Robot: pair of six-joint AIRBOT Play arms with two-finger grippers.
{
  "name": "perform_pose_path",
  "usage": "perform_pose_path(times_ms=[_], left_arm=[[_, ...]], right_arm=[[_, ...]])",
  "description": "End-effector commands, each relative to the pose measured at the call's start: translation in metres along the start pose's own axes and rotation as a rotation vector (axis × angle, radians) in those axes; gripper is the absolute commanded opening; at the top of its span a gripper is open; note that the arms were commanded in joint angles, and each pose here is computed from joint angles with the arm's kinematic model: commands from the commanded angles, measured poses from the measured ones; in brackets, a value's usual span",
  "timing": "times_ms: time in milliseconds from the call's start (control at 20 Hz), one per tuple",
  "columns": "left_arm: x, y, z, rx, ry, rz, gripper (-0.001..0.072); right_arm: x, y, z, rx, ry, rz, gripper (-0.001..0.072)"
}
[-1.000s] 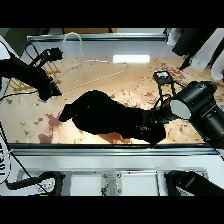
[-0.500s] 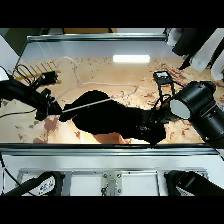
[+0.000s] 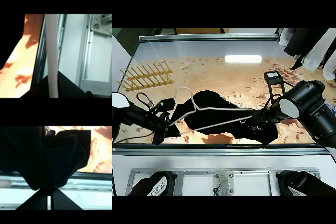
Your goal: Fold the clothes and pants, and hang the long-sleeved shirts on hangers.
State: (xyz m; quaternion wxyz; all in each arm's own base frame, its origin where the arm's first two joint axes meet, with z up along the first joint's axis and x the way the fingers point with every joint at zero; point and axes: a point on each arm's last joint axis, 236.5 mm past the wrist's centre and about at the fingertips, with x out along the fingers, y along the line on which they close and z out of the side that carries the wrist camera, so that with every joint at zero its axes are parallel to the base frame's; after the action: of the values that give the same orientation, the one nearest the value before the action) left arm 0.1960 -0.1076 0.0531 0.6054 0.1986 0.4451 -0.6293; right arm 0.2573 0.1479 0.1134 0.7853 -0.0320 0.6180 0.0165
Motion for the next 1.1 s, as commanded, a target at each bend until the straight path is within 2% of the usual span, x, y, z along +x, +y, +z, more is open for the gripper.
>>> perform_pose_path(times_ms=[0,150,600,1050], left_arm=[[0.023,-0.021,-0.006,0.006,0.012,-0.036,0.0016],[0.038,-0.024,-0.008,-0.057,0.027,-0.03,0.0017],[0.055,0.003,0.009,-0.051,0.021,0.094,0.0016],[0.045,0.015,0.002,-0.107,-0.003,0.133,0.0017]], right_arm=[[0.001,0.0,0.0,0.0,0.002,-0.001,0.0033],[0.001,0.0,0.0,0.001,0.002,-0.001,0.0033],[0.0,0.0,-0.001,0.001,0.005,-0.003,0.0033],[0.0,0.0,-0.001,0.001,0.005,-0.002,0.0033]])
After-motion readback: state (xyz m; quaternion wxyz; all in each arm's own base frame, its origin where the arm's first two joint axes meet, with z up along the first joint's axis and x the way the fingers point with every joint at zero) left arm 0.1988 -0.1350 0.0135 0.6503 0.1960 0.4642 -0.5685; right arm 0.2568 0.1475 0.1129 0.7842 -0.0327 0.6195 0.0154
